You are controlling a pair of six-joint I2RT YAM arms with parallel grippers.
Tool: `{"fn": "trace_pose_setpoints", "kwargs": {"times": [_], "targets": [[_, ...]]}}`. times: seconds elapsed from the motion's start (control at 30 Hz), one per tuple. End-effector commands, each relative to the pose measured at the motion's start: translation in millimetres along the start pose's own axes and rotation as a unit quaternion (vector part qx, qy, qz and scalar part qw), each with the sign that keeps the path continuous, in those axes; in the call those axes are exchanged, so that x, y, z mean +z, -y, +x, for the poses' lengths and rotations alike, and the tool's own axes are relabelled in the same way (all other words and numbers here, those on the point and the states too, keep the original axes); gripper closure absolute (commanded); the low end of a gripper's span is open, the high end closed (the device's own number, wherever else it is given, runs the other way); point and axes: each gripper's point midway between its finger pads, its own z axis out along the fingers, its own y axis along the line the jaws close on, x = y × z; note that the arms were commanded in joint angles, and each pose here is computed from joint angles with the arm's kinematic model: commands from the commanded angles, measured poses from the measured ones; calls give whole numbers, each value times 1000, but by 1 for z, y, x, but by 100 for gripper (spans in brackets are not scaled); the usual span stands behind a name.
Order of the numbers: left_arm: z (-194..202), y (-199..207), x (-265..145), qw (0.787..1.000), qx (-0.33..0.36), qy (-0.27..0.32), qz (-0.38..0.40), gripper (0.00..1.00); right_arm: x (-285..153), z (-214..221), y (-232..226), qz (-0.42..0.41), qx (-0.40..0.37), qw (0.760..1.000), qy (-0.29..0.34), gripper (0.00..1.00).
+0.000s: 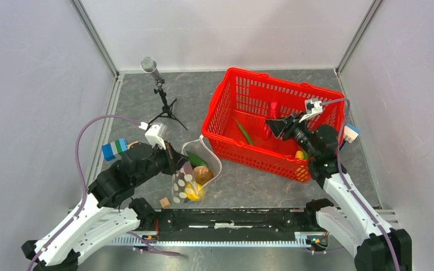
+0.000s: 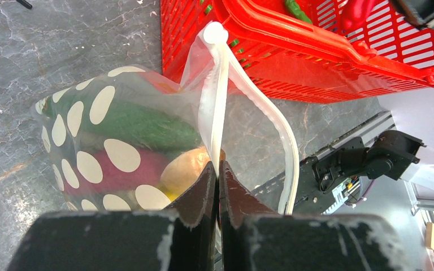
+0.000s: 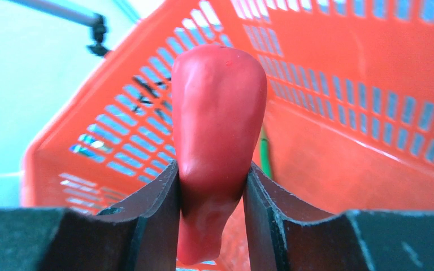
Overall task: Place the food in the zip-top bag and seal the zipper
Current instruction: Place the fake vegetable in the zipper food storage bag.
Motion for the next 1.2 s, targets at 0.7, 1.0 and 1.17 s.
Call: {"fn": "trace_pose_setpoints", "kwargs": {"times": [0.7, 1.0, 1.17], "targets": [[-13, 20, 5, 999, 4, 20, 43, 91, -12, 11, -225, -339, -95, 936, 1, 77], [-17, 23, 2, 999, 6, 22, 46, 91, 19, 59, -234, -261, -101, 960, -2, 77], [-20, 19, -3, 999, 6, 34, 40, 91, 22, 104, -235, -262, -106, 957, -62, 74]]}}
